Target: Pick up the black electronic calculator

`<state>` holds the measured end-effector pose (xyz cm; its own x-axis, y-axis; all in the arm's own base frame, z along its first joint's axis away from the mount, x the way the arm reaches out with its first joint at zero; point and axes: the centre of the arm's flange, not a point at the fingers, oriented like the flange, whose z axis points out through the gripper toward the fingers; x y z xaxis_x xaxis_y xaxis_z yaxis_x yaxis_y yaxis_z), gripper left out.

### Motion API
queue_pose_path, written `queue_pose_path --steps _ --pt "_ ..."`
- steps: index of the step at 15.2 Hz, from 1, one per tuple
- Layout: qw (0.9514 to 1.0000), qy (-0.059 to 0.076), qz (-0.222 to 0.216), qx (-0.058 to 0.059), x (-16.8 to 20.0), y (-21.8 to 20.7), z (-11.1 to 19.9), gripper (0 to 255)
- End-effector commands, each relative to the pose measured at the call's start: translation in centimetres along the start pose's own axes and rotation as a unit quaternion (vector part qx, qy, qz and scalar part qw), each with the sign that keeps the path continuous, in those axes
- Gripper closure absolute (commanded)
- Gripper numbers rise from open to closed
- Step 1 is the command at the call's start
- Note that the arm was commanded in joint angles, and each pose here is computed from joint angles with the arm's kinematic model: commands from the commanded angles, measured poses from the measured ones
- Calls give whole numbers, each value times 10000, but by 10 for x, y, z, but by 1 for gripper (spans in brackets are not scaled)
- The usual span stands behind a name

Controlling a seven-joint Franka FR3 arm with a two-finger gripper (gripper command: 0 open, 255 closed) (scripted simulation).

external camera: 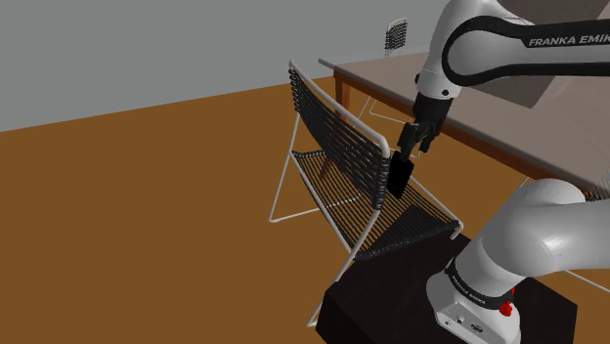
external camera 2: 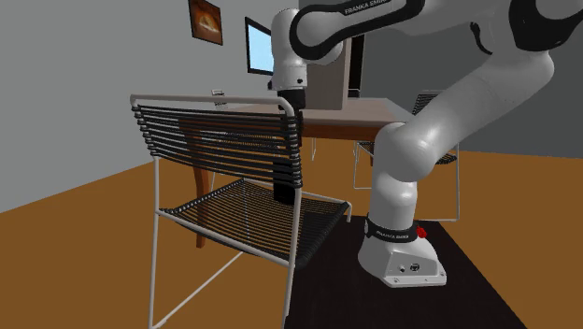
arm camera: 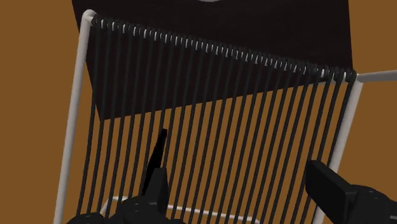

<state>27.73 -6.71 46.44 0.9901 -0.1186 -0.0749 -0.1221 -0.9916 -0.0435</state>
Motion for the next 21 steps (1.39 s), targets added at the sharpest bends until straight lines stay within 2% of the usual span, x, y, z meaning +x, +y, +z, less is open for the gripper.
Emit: queue_pose_path --steps 1,5,13,15,16,21 --pt "9998 152 111 -98 -1 18 18 0" --pt "9981 432 342 -282 -1 53 51 0" --pt "9979 453 359 -296 2 57 93 0" --pt "9979 453 359 -296 2 57 93 0" --pt "9979 453 360 -296 2 57 93 255" --pt "9979 453 360 -296 2 57 93 255"
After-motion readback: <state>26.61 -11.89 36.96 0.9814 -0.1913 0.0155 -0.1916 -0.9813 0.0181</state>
